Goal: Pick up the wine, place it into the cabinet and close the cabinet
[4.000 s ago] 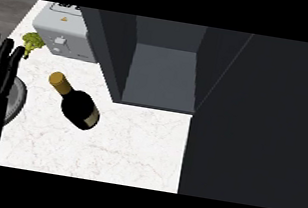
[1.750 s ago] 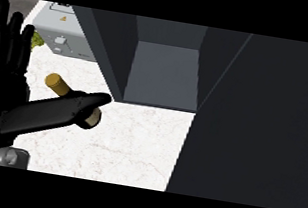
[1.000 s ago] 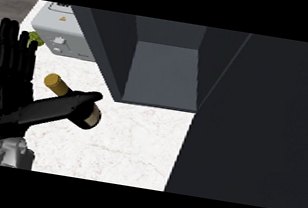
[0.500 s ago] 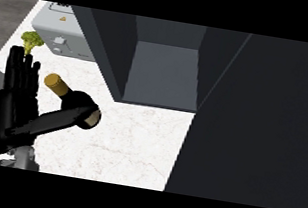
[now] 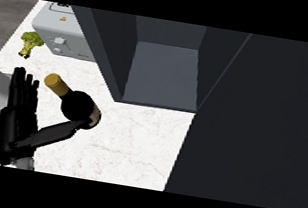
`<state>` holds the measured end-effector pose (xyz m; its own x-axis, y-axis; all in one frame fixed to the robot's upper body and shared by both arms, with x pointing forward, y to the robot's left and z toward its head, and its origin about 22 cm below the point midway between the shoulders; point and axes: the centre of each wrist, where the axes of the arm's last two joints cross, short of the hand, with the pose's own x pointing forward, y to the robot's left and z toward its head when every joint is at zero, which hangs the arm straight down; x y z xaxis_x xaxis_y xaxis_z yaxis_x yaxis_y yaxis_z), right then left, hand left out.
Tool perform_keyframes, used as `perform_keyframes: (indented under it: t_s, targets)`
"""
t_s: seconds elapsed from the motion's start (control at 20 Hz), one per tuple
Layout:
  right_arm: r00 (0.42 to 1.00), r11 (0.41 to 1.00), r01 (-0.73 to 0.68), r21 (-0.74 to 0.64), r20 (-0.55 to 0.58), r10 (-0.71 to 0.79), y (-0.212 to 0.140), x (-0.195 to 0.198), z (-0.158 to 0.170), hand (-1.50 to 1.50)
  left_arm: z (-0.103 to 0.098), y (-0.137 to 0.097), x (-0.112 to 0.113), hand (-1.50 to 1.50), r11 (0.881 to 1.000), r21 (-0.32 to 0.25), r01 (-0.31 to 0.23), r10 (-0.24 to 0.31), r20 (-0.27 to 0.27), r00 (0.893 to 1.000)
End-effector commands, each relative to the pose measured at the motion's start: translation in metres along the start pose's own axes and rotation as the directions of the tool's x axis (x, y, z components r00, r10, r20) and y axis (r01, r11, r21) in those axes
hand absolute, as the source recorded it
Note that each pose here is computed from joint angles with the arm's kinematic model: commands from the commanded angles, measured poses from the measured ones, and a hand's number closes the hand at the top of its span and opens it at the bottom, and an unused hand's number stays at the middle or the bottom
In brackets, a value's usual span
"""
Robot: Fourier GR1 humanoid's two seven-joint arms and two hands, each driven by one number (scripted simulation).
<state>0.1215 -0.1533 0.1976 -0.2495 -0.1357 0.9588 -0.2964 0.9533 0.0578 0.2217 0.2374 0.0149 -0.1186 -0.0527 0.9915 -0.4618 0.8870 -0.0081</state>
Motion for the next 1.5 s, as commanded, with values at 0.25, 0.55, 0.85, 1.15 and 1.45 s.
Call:
perform_keyframes:
  t_s: [0.25, 0.55, 0.85, 1.15, 1.45]
  targets:
    - [0.993, 0.997, -0.053, -0.05, 0.101, 0.058, -0.012, 0.036, 0.027, -1.5, 0.014, 0.007, -0.04, -1.5, 1.0, -0.013, 0.004, -0.005, -0.06, 0.998]
    - [0.993, 0.998, -0.055, -0.041, 0.098, 0.059, -0.014, 0.038, 0.035, -1.5, 0.007, 0.031, -0.074, -1.5, 1.0, 0.031, -0.008, 0.01, -0.051, 0.999]
    - [0.995, 0.999, -0.03, -0.029, 0.093, 0.032, -0.002, 0.035, 0.033, -1.5, -0.013, 0.037, -0.09, -1.5, 1.0, 0.026, -0.005, 0.006, -0.065, 0.998]
    - [0.994, 0.998, -0.04, -0.04, 0.104, 0.044, 0.004, 0.023, 0.024, -1.5, -0.019, 0.03, -0.103, -1.5, 0.993, -0.019, -0.115, 0.112, -0.142, 0.984]
    - [0.994, 0.998, -0.048, -0.048, 0.099, 0.053, -0.005, 0.03, 0.033, -1.5, 0.001, 0.028, -0.127, -1.5, 0.988, -0.061, -0.139, 0.129, -0.152, 0.98]
